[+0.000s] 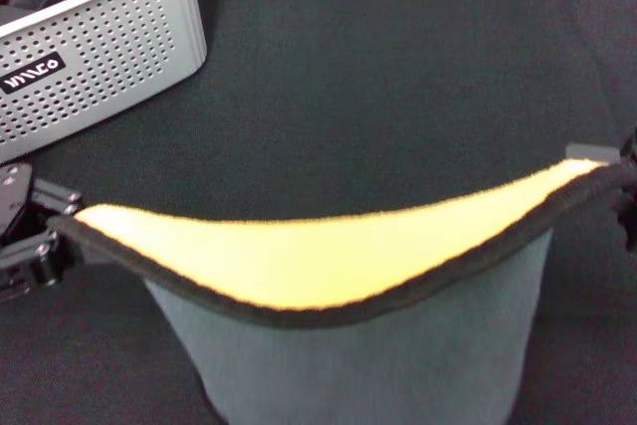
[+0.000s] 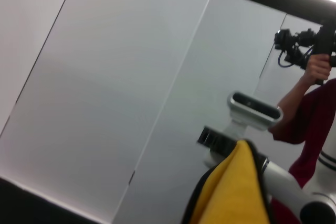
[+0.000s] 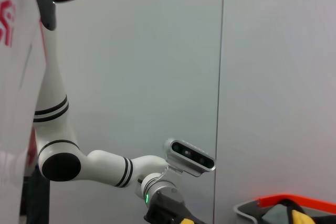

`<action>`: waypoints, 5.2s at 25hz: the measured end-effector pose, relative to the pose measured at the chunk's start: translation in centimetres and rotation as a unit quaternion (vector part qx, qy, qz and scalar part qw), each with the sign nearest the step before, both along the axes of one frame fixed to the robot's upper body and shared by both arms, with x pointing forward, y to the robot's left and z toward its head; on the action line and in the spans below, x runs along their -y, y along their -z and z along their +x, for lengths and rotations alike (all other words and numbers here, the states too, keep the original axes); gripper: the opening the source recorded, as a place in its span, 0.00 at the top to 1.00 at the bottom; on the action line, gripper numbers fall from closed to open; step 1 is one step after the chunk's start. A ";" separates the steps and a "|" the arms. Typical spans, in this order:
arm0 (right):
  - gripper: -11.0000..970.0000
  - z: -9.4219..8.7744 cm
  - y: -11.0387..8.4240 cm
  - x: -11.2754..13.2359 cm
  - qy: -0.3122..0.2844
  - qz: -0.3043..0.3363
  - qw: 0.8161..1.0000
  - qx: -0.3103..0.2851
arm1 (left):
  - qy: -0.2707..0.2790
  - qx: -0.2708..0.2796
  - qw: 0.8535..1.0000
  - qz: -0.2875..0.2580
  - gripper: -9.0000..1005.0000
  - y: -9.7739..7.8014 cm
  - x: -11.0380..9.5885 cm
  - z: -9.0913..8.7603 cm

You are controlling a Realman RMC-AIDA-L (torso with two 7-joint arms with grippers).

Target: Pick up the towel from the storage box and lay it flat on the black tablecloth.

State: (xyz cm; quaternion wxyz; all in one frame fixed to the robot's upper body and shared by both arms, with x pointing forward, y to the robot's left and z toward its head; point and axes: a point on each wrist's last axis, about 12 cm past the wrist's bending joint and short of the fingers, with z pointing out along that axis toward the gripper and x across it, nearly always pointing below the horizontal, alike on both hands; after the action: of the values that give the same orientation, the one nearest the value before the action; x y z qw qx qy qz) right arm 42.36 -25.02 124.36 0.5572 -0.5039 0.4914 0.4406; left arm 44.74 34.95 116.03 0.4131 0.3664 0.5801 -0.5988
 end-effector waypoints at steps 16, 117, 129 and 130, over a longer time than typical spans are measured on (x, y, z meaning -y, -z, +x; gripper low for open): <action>0.87 15.0 11.7 -5.7 0.031 -0.109 0.969 -0.218 | -0.200 -0.139 0.952 0.186 0.97 5.3 -2.8 5.3; 0.74 21.5 14.2 -7.2 0.209 -0.280 0.933 -0.088 | -0.344 -0.132 0.876 0.313 0.66 10.2 4.0 13.3; 0.23 20.7 12.4 -5.6 0.226 -0.242 0.940 -0.077 | -0.314 -0.097 0.914 0.237 0.51 7.6 2.8 11.7; 0.18 20.4 11.9 -5.2 0.225 -0.235 0.943 -0.073 | -0.306 -0.083 0.921 0.226 0.51 7.1 2.7 11.4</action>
State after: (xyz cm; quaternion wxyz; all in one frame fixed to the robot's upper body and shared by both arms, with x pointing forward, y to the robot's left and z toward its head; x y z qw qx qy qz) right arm 62.76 -19.77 112.42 0.4700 -0.4631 0.7210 0.2115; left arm 56.11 32.29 108.89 0.4330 0.2033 0.8160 -0.3245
